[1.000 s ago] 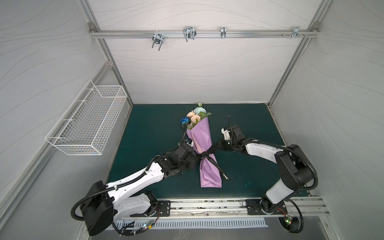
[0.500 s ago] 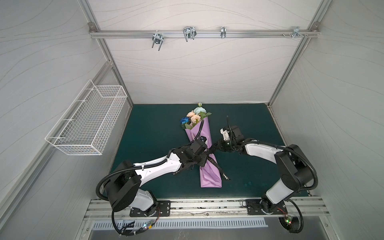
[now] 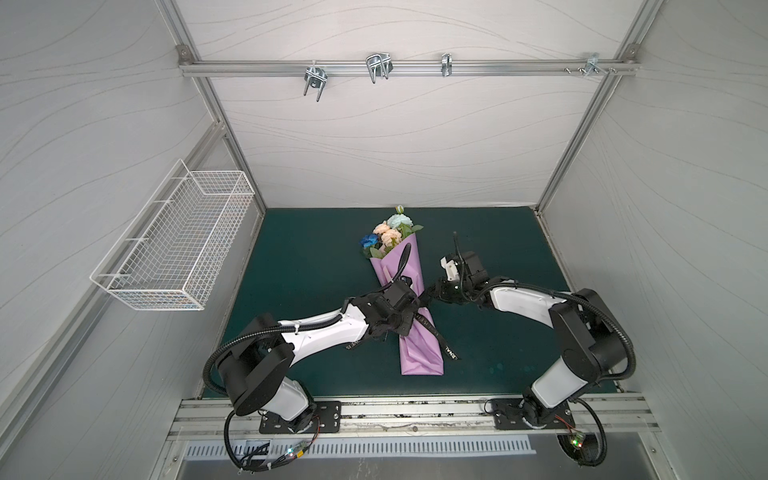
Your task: Tie the bouquet of fake flowers
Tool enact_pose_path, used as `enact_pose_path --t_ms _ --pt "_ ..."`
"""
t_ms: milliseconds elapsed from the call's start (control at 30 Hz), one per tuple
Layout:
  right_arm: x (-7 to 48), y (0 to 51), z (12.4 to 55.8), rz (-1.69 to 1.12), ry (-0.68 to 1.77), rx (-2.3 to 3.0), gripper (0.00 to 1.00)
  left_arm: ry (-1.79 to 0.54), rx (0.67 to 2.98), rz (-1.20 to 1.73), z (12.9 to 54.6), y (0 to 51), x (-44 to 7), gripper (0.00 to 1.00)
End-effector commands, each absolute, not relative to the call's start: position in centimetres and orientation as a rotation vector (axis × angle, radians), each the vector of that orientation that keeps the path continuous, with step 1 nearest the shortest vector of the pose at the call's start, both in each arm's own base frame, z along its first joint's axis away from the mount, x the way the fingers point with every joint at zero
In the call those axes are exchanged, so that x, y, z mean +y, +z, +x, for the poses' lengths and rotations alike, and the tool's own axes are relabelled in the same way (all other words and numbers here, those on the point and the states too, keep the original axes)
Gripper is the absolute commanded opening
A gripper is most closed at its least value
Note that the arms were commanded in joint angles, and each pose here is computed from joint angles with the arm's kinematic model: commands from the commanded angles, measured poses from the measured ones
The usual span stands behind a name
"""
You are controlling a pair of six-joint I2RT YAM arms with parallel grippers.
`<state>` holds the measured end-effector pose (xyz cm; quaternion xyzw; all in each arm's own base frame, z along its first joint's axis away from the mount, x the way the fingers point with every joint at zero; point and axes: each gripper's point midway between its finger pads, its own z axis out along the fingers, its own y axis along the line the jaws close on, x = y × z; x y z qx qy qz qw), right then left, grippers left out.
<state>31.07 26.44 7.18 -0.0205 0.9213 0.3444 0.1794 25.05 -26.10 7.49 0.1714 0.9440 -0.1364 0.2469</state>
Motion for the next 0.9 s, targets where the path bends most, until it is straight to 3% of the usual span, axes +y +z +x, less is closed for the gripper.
enact_pose_path --t_ms 0,867 --pt "25.5 7.8 31.4 -0.035 0.961 2.601 0.00 -0.425 2.546 0.368 26.1 8.9 -25.3 0.00" --pt "20.9 4.8 33.9 -0.008 0.716 2.718 0.00 -0.544 2.712 0.001 26.5 4.6 -20.8 0.00"
